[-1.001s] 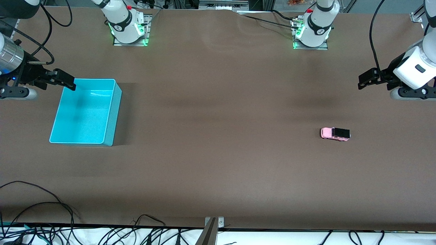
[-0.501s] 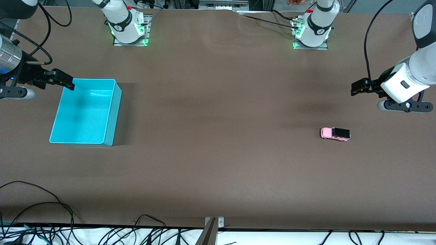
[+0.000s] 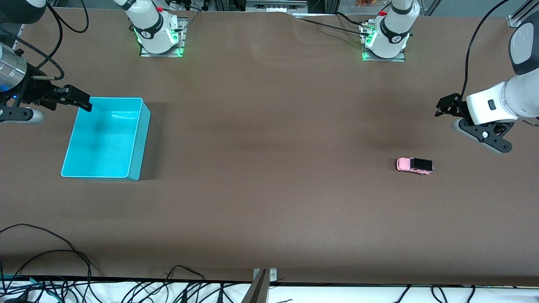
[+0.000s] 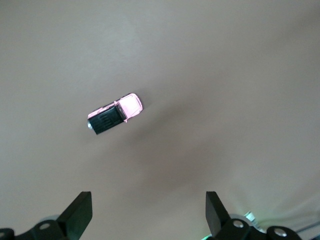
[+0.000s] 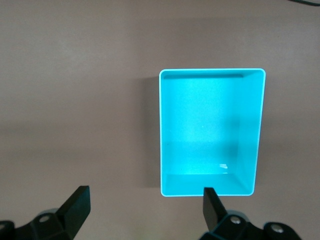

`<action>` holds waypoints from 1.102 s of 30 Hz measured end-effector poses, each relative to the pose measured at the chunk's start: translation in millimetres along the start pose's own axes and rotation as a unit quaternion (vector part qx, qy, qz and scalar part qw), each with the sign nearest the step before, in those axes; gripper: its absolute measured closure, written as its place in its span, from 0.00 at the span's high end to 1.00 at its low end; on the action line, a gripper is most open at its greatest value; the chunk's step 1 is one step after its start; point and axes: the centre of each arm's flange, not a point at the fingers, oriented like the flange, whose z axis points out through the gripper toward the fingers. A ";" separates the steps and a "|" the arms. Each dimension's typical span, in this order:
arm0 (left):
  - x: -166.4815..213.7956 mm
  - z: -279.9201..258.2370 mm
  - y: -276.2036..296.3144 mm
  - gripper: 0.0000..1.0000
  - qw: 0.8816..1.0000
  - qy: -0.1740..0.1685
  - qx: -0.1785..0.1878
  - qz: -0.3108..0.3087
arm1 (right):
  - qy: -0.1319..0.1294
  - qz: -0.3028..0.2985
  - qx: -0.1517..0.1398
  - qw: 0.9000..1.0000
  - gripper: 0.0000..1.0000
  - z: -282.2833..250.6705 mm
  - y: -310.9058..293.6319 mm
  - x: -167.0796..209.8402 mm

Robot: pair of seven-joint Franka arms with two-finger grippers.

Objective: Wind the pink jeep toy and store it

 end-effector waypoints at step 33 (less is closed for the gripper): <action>48.9 192.8 -119.4 1.00 0.879 0.026 0.045 0.474 | -0.001 0.000 0.000 1.000 1.00 0.4 0.2 0.0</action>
